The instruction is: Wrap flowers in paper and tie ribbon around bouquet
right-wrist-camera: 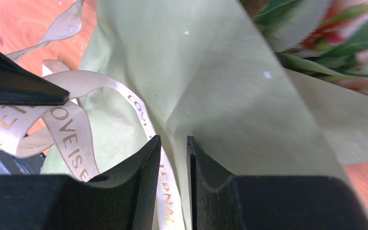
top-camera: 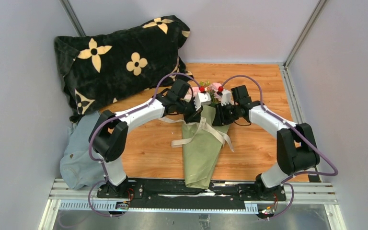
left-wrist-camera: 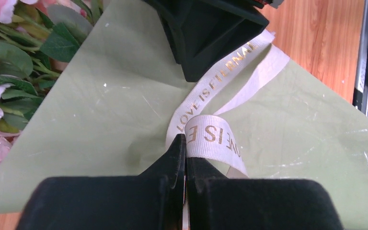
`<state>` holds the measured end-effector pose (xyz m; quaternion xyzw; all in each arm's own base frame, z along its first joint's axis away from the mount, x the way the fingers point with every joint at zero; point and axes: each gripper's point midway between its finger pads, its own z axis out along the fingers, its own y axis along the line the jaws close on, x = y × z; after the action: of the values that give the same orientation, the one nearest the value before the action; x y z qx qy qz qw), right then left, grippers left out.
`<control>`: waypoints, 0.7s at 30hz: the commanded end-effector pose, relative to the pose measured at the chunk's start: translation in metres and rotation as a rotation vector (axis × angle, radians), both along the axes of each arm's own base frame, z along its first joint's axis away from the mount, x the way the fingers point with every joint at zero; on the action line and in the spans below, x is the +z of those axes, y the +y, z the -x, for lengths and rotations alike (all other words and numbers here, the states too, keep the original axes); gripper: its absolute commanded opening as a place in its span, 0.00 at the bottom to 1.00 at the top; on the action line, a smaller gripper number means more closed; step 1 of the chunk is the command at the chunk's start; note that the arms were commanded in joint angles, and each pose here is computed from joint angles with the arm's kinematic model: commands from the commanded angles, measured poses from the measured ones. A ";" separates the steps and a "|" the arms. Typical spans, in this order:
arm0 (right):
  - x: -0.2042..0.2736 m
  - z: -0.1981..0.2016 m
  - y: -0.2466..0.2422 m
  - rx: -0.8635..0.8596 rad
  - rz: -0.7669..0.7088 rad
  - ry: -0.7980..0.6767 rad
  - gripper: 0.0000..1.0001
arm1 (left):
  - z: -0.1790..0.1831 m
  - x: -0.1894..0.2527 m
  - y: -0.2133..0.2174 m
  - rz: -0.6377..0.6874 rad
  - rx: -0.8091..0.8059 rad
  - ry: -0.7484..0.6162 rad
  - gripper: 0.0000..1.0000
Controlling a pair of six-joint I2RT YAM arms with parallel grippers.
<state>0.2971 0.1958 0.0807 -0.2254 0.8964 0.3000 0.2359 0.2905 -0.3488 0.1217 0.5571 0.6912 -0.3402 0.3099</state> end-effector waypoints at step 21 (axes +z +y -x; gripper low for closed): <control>0.045 0.045 0.041 0.073 -0.208 -0.415 0.31 | -0.052 -0.055 -0.025 -0.032 0.213 0.227 0.00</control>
<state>0.2505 0.2133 0.1188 -0.2555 0.8192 0.3314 0.3921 0.3329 -0.3723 0.0608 0.4534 0.7809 -0.3525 0.2458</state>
